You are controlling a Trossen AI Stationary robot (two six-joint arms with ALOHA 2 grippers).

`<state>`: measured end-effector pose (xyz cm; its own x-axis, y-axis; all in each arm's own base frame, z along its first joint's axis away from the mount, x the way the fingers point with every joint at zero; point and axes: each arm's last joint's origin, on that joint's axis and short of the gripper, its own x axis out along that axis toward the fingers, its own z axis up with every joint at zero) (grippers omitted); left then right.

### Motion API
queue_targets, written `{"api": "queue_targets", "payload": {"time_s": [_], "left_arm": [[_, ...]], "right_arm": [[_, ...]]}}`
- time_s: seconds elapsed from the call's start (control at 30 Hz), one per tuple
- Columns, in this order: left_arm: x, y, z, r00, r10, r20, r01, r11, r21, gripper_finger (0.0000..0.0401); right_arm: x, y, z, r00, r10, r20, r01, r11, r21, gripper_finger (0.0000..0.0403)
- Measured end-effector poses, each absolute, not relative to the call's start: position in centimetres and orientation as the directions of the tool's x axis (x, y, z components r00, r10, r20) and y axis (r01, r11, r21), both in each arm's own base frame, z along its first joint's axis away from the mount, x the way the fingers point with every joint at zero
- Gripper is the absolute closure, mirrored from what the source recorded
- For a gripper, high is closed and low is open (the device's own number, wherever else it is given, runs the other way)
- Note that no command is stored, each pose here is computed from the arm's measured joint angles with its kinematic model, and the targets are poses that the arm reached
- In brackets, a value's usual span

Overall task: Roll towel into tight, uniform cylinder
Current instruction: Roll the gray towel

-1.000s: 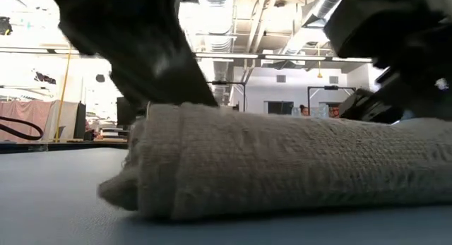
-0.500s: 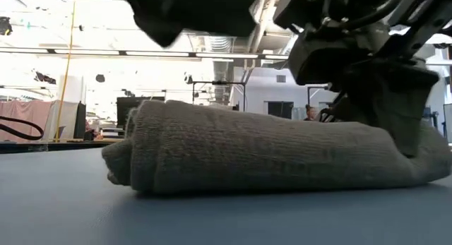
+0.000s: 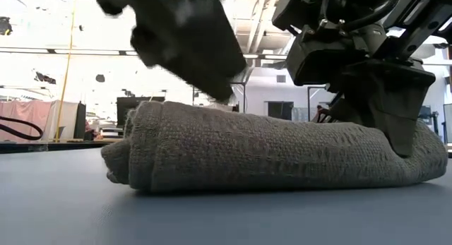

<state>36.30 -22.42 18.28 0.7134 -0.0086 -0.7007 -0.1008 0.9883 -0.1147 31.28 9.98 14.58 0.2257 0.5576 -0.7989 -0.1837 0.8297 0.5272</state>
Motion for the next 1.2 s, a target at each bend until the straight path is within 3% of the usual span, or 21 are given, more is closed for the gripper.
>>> {"api": "queue_targets", "payload": {"time_s": [0.17,0.27,0.37,0.6,1.03,1.2], "left_arm": [[37.0,-22.9,23.7,0.631,0.026,-0.776,-0.208,0.968,-0.137,0.0201],[38.3,-23.8,24.5,0.631,0.001,-0.776,-0.202,0.966,-0.163,0.0212],[40.1,-24.5,23.0,0.589,0.011,-0.808,-0.168,0.980,-0.109,0.0224],[42.3,-23.9,19.1,0.322,0.171,-0.931,-0.201,0.973,0.109,0.0238],[42.4,-24.2,13.8,0.173,0.280,-0.944,-0.183,0.951,0.249,0.0240],[42.3,-23.9,13.8,0.115,0.226,-0.967,-0.161,0.965,0.206,0.0288]], "right_arm": [[31.4,9.7,14.6,0.231,0.555,-0.799,-0.168,0.832,0.529,0.0341],[31.5,9.4,14.6,0.237,0.551,-0.800,-0.140,0.834,0.533,0.0341],[31.5,9.3,14.6,0.241,0.547,-0.802,-0.130,0.837,0.532,0.0341],[31.5,9.3,14.6,0.243,0.544,-0.803,-0.126,0.839,0.530,0.0340],[31.5,9.2,14.6,0.246,0.533,-0.810,-0.049,0.841,0.539,0.0340],[31.5,9.3,14.6,0.241,0.547,-0.801,-0.036,0.830,0.556,0.0340]]}}
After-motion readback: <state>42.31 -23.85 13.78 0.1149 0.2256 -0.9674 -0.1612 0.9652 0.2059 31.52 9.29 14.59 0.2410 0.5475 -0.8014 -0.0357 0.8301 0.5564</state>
